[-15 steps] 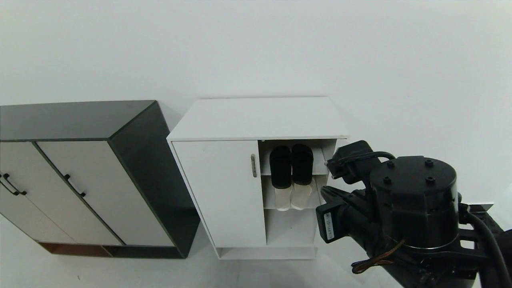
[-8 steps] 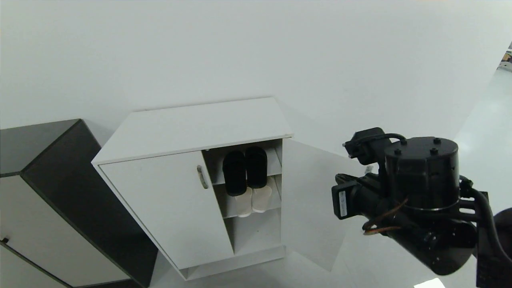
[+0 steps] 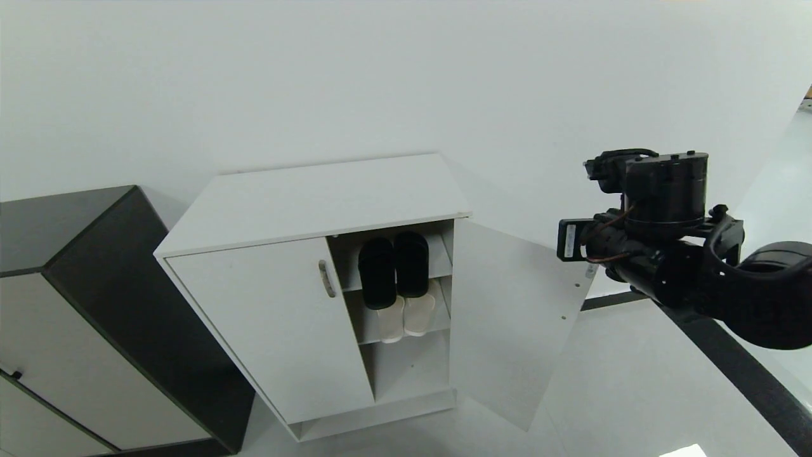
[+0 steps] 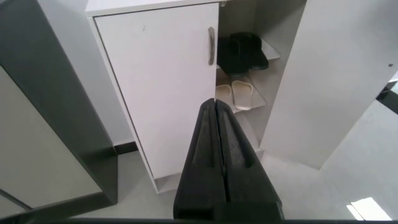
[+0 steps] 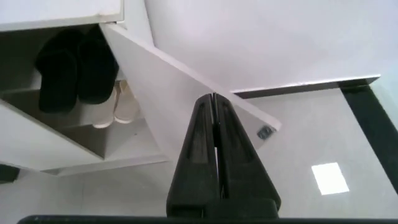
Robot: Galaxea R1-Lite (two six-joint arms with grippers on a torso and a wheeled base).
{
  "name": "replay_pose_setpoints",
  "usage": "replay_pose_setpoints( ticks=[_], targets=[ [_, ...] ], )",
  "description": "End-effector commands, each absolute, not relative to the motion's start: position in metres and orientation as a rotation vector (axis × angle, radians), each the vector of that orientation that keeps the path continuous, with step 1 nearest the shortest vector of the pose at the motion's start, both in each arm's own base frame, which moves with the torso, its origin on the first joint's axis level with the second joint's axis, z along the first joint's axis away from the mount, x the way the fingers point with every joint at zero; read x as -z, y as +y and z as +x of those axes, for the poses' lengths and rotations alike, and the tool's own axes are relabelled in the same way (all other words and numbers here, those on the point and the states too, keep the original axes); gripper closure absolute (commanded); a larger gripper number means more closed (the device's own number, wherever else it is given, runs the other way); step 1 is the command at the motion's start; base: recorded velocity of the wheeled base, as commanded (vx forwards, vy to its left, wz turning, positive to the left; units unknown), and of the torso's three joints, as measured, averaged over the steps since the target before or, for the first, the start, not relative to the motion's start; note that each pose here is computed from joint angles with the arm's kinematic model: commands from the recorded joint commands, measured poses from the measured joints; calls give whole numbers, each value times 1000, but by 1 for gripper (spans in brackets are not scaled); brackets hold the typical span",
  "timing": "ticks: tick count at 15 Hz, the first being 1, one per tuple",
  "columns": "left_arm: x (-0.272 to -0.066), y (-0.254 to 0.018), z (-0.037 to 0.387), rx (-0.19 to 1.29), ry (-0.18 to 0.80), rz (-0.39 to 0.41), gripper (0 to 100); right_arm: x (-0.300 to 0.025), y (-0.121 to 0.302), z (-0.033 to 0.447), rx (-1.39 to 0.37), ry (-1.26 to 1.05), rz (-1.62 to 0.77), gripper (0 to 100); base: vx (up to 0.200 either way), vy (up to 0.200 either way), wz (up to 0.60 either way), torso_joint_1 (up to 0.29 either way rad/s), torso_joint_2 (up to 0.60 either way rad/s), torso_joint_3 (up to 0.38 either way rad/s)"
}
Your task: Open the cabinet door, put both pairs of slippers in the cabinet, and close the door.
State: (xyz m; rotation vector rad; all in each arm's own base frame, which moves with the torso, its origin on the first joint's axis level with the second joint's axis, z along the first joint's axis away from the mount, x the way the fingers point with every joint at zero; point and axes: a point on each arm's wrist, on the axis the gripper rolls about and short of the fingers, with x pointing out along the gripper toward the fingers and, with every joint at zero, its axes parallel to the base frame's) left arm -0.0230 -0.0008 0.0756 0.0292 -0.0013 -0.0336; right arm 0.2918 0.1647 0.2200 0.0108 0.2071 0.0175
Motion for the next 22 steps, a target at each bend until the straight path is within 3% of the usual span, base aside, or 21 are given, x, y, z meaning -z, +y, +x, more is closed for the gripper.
replay_pose_setpoints(
  ticks=[1,10,22],
  targets=[
    [-76,-1,-23,34,0,29,100,-206,161,337,24,257,51,100,0,0,0,0,0,0],
    [-76,-1,-23,34,0,29,100,-175,151,398,64,337,97,100,0,0,0,0,0,0],
    [-76,-1,-23,34,-1,31,100,-167,167,375,15,389,62,100,0,0,0,0,0,0]
  ],
)
